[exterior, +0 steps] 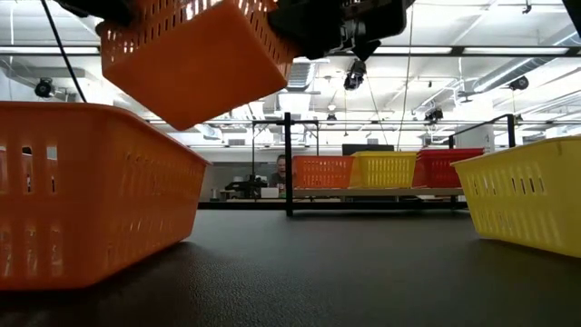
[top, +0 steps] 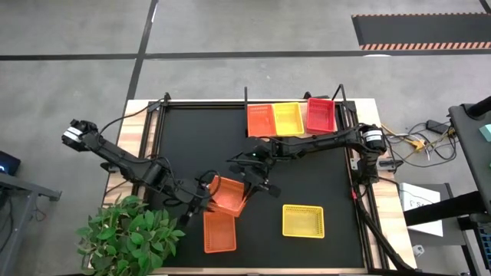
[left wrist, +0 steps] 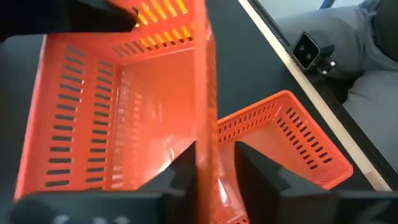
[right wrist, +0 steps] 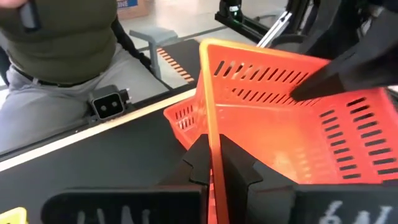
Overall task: Stack baskets on shelf by color
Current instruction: Stack the top orange bin on the orange bin on the shelf
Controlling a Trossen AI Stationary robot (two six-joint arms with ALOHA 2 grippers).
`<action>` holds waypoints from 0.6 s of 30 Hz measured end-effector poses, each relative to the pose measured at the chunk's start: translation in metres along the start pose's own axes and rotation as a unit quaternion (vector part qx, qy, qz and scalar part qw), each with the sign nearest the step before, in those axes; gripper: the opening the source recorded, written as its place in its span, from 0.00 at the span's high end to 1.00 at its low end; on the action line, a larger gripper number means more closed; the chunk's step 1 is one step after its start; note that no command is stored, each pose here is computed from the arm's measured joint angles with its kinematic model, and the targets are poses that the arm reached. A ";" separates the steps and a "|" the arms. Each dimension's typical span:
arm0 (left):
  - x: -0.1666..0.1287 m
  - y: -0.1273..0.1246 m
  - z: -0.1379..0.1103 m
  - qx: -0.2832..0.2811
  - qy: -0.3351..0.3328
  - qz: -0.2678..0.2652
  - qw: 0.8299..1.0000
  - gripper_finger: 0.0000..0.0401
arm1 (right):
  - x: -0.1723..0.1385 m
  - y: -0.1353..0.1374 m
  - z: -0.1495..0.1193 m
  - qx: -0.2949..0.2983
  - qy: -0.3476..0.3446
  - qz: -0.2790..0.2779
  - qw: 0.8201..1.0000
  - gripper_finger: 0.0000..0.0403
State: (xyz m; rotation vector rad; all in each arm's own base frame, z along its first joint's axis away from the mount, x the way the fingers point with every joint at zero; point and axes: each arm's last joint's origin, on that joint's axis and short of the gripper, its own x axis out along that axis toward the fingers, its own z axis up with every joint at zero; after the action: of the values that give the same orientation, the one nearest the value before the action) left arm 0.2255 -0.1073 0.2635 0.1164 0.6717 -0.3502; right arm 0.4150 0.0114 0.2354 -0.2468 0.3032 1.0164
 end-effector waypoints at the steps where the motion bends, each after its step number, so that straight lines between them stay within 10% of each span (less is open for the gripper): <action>1: 0.000 0.000 0.000 0.006 0.000 0.000 1.000 0.78 | 0.000 0.000 0.000 0.003 0.002 0.001 1.000 0.98; 11: -0.024 0.005 0.004 0.131 -0.027 0.056 0.989 0.58 | -0.021 0.028 0.013 0.091 0.101 -0.013 0.991 0.98; 18: -0.041 0.011 0.004 0.151 -0.040 0.148 0.977 0.58 | -0.032 0.070 0.036 0.211 0.228 -0.091 0.946 0.98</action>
State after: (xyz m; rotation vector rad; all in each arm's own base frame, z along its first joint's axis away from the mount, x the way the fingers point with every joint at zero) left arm 0.2020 -0.0864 0.2926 0.4850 0.5084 -0.1672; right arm 0.3441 0.0334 0.2763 -0.1146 0.8926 0.6799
